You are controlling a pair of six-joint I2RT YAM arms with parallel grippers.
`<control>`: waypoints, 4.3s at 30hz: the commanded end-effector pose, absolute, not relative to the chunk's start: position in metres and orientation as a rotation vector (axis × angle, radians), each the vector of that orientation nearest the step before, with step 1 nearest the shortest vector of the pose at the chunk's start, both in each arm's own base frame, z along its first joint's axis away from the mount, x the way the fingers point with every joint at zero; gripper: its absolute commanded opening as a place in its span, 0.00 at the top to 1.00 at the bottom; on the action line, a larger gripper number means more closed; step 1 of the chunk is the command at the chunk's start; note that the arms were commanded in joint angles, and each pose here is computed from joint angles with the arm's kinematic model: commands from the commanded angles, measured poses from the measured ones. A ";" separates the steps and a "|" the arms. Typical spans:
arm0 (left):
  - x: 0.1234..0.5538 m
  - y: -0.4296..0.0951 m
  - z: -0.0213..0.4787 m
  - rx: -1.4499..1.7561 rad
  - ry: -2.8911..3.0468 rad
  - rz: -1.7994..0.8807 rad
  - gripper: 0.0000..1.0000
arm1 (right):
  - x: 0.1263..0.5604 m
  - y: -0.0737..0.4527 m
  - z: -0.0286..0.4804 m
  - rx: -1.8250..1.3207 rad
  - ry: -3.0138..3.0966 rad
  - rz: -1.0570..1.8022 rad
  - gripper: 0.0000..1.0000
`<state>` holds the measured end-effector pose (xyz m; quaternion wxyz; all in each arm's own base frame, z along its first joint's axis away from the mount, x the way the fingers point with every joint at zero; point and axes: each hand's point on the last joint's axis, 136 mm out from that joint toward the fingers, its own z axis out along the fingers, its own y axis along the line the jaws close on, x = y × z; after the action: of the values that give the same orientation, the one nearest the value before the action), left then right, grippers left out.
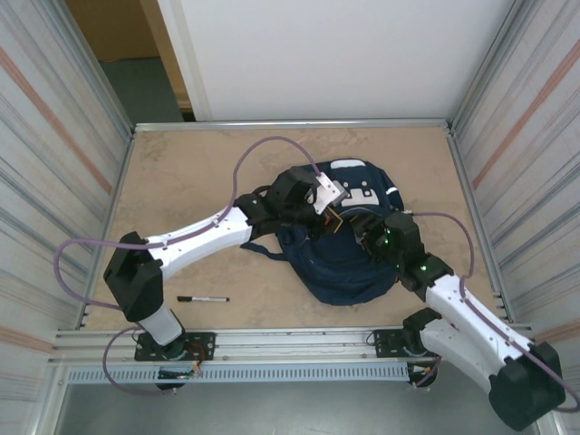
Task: Pack the student bag
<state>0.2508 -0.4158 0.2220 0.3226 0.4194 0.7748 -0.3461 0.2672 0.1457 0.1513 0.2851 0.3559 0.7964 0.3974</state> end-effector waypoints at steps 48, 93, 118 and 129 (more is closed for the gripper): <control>0.288 -0.408 0.225 0.857 2.065 -1.001 1.00 | 0.281 0.213 0.156 0.335 2.280 1.007 0.64; 0.154 -0.033 0.105 -0.911 2.559 -0.252 0.43 | 0.138 0.365 0.144 -1.293 2.168 0.743 0.50; 0.173 0.016 0.117 -1.273 2.411 -0.354 0.27 | 0.117 0.495 0.001 -1.893 2.298 0.310 0.68; 0.190 -0.020 0.124 -1.119 2.495 -0.650 0.27 | 0.112 0.469 0.022 -1.723 2.501 0.461 0.91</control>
<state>0.1793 -0.0008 0.1064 0.1571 -0.4351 0.8711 -0.1649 0.1228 0.4990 0.0216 0.0907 -0.5943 0.7852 0.1486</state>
